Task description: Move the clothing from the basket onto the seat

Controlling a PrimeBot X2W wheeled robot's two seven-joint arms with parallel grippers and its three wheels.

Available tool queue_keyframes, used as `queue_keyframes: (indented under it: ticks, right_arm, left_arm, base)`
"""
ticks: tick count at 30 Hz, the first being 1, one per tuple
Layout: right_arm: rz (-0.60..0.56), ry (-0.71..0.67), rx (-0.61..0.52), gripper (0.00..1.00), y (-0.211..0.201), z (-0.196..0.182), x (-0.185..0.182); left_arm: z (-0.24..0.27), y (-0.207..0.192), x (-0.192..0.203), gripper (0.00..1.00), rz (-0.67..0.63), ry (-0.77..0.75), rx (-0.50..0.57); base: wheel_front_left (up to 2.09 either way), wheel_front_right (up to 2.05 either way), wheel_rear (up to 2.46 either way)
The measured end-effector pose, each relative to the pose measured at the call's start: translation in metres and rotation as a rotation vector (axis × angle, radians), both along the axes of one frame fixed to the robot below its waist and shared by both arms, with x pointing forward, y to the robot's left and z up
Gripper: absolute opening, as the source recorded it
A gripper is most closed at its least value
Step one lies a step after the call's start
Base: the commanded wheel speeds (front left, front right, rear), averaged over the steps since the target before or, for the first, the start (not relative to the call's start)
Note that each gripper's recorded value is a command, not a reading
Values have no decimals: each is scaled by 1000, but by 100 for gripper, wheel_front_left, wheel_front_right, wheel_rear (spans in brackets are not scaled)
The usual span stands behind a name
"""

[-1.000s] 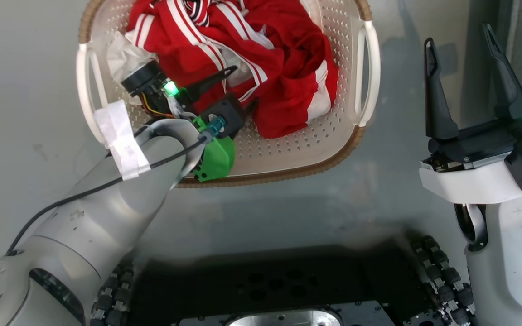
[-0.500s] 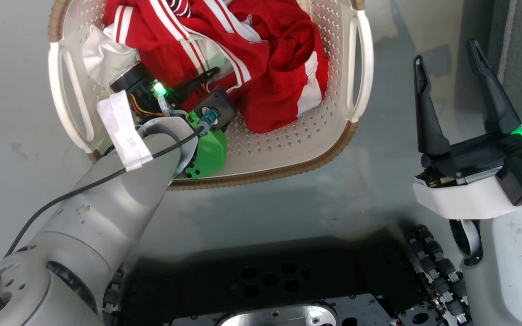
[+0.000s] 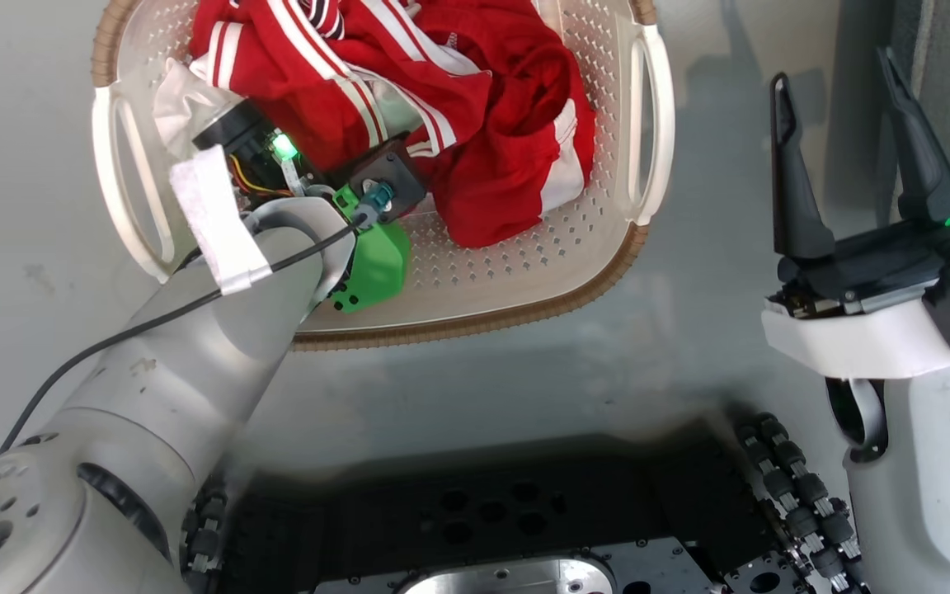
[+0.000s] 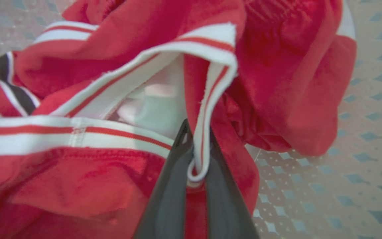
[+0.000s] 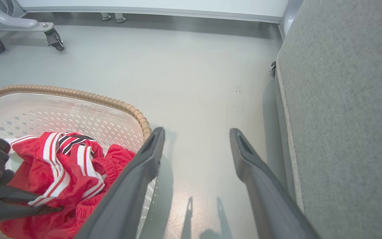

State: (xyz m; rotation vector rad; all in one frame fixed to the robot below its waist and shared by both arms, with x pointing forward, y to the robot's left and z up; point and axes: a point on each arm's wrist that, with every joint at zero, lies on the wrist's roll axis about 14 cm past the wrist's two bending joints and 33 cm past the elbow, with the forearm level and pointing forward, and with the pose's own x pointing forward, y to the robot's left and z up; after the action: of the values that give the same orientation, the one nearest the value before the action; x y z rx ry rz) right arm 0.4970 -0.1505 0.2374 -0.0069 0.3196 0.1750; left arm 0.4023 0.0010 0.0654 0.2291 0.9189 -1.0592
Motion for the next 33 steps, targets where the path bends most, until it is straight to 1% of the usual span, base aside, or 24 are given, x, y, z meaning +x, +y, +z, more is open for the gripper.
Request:
queue_keyframes:
  ticks: [7, 14, 20, 26, 33]
  right_arm:
    - [-4, -50, 31, 100, 5, 13, 17]
    - [-7, -74, 72, 100, 10, 41, 19]
    - [10, -83, 106, 100, 20, 76, 4]
    - [24, -91, 133, 100, 27, 115, -25]
    - [41, -127, 151, 100, 34, 159, -63]
  left_arm:
    - [25, -5, 28, 0, 85, -72, -47]
    - [65, 6, 32, 0, 202, -121, -62]
    - [113, 16, 34, 0, 298, -200, -82]
    - [170, 29, 29, 0, 390, -296, -104]
    - [241, 41, 23, 0, 441, -453, -146]
  base:
    - [0, 0, 0]
    - [0, 0, 0]
    - [0, 0, 0]
    - [0, 0, 0]
    - [0, 0, 0]
